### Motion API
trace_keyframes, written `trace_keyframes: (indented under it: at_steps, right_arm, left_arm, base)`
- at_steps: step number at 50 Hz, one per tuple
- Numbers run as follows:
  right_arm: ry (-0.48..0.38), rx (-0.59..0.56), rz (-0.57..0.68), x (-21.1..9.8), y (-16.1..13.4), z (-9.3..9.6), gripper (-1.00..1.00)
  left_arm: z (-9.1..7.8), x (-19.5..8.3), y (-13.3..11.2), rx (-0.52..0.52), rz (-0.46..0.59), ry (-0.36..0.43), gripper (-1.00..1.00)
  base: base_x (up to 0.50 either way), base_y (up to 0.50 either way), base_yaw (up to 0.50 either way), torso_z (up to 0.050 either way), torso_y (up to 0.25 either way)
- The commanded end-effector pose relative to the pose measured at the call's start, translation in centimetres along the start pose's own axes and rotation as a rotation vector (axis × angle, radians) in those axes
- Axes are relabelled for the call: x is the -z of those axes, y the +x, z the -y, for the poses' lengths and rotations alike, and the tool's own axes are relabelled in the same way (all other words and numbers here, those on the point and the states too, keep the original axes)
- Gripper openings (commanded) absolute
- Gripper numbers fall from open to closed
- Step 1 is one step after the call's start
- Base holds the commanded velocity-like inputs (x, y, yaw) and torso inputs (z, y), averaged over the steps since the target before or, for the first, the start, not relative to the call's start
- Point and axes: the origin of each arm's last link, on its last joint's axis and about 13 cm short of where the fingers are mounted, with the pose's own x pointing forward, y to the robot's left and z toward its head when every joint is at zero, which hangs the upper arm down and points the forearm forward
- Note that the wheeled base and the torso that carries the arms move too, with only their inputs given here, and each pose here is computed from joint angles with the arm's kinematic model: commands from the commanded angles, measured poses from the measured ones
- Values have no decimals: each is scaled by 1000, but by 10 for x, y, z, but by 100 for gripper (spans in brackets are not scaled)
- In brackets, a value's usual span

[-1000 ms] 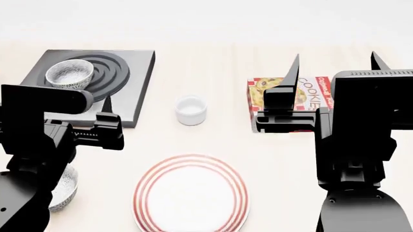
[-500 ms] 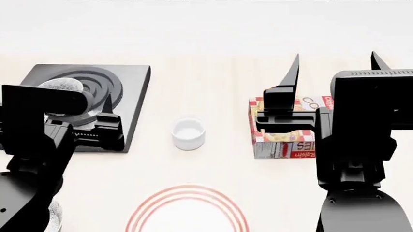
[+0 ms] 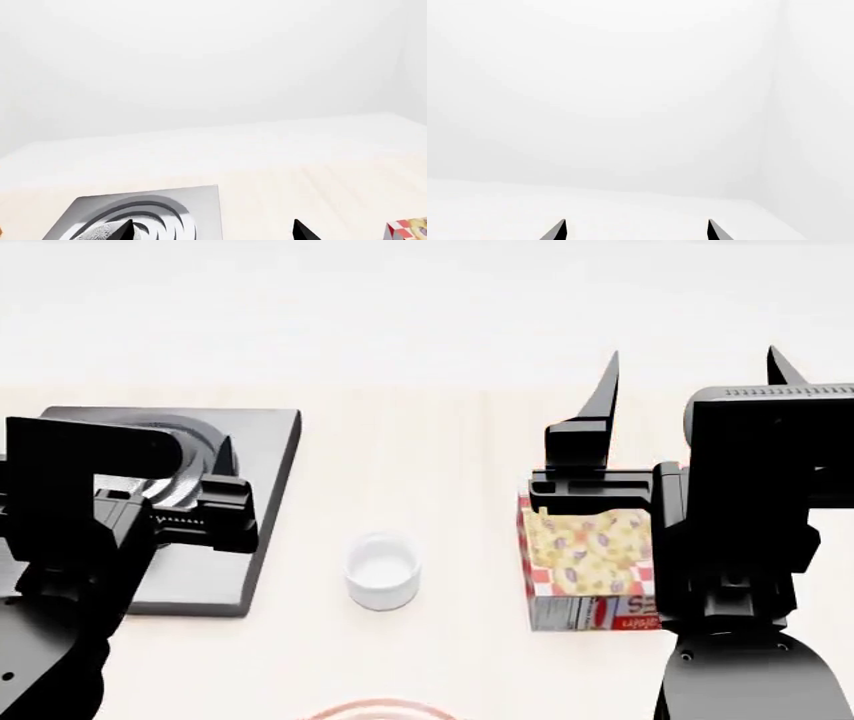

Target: Pick the akita bowl on the stove and place it on the plate.

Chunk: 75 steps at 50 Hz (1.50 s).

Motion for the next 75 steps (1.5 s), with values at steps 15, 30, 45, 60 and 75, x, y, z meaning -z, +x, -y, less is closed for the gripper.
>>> trace_keyframes:
  at_steps: [15, 30, 45, 60, 75]
  right_arm:
    - [0, -2, 3, -1, 0, 0, 100]
    - [4, -1, 8, -1, -1, 0, 100]
    - [7, 0, 9, -1, -1, 0, 100]
    - [7, -3, 8, -1, -1, 0, 100]
    - [8, -4, 9, -1, -2, 0, 100]
  left_arm:
    - [0, -2, 0, 3, 4, 1, 100]
    - [-10, -42, 16, -39, 60, 11, 100]
    - [-21, -93, 47, -62, 56, -8, 100]
    - [-31, -115, 76, -163, -8, -51, 100]
    - [-27, -110, 89, -214, -71, -128, 100]
  base:
    - [244, 0, 0, 0, 0]
    - [78, 0, 0, 0, 0]
    - [0, 0, 0, 0, 0]
    - [0, 0, 0, 0, 0]
    - [0, 0, 0, 0, 0]
